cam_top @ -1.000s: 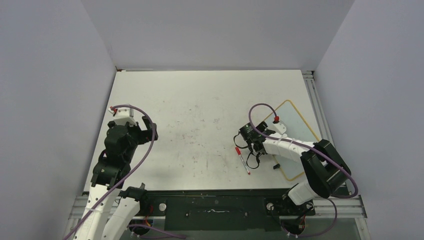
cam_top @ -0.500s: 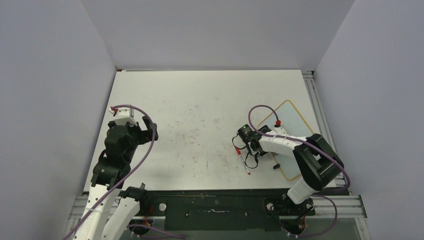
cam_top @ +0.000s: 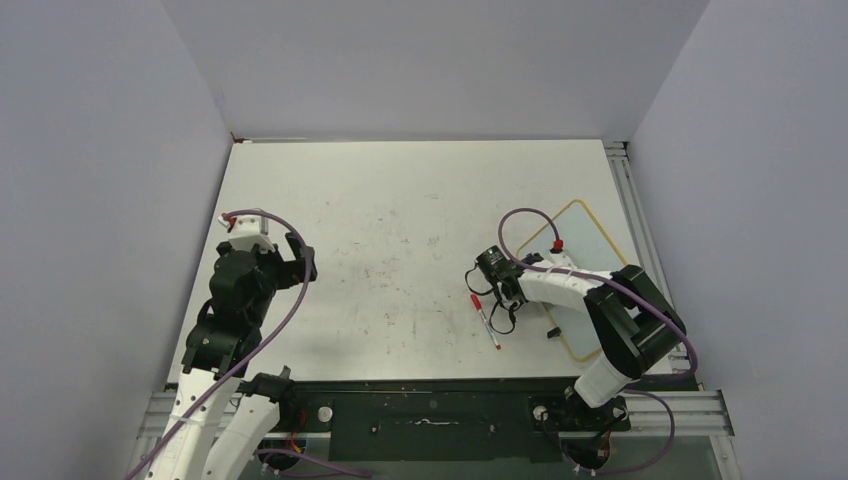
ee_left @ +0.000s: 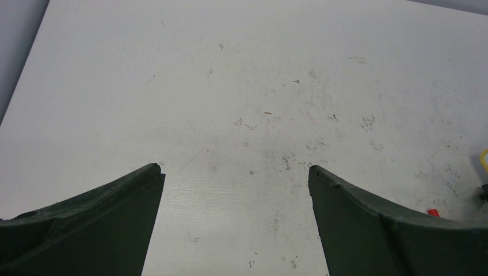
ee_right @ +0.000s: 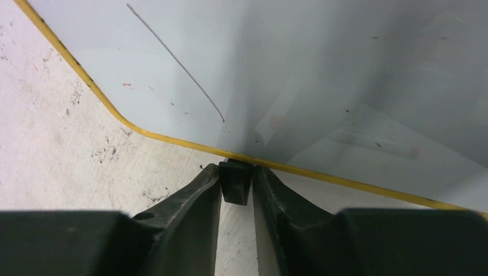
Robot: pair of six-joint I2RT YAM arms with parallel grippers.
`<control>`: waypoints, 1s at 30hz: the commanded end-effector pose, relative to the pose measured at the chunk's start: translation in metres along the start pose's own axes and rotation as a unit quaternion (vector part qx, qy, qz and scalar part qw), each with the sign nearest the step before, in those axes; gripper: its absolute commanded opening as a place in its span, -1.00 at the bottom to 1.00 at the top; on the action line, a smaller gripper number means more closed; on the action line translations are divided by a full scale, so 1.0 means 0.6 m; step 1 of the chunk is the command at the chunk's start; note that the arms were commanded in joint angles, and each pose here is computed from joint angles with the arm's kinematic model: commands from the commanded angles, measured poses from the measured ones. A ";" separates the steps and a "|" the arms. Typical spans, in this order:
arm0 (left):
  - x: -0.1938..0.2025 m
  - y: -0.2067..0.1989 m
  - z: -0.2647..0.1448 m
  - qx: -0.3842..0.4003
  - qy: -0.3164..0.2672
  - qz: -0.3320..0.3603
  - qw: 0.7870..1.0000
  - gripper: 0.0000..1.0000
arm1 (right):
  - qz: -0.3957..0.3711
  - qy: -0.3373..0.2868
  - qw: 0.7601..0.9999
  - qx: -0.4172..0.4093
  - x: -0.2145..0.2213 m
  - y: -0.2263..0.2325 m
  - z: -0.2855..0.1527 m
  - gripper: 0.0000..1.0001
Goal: Write a sentence on the whiteboard
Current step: Move the whiteboard to the center of the board.
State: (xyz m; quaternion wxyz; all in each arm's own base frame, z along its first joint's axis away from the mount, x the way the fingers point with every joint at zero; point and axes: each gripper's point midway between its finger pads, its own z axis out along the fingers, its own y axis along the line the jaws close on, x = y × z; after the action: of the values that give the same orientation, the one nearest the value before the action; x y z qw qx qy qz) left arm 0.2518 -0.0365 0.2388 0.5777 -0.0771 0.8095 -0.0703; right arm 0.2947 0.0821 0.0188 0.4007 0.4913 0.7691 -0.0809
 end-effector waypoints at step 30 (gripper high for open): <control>-0.009 0.000 0.004 -0.004 -0.008 0.005 1.000 0.92 | -0.134 0.014 0.980 -0.145 0.070 0.097 -0.043 -0.89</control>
State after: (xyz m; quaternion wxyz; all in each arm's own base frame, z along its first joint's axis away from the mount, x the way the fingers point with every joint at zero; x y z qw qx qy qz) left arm 0.2530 -0.0356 0.2367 0.5748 -0.0786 0.8118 -0.0660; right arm 0.3085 0.1219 0.0177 0.4369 0.3497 0.8256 -0.0730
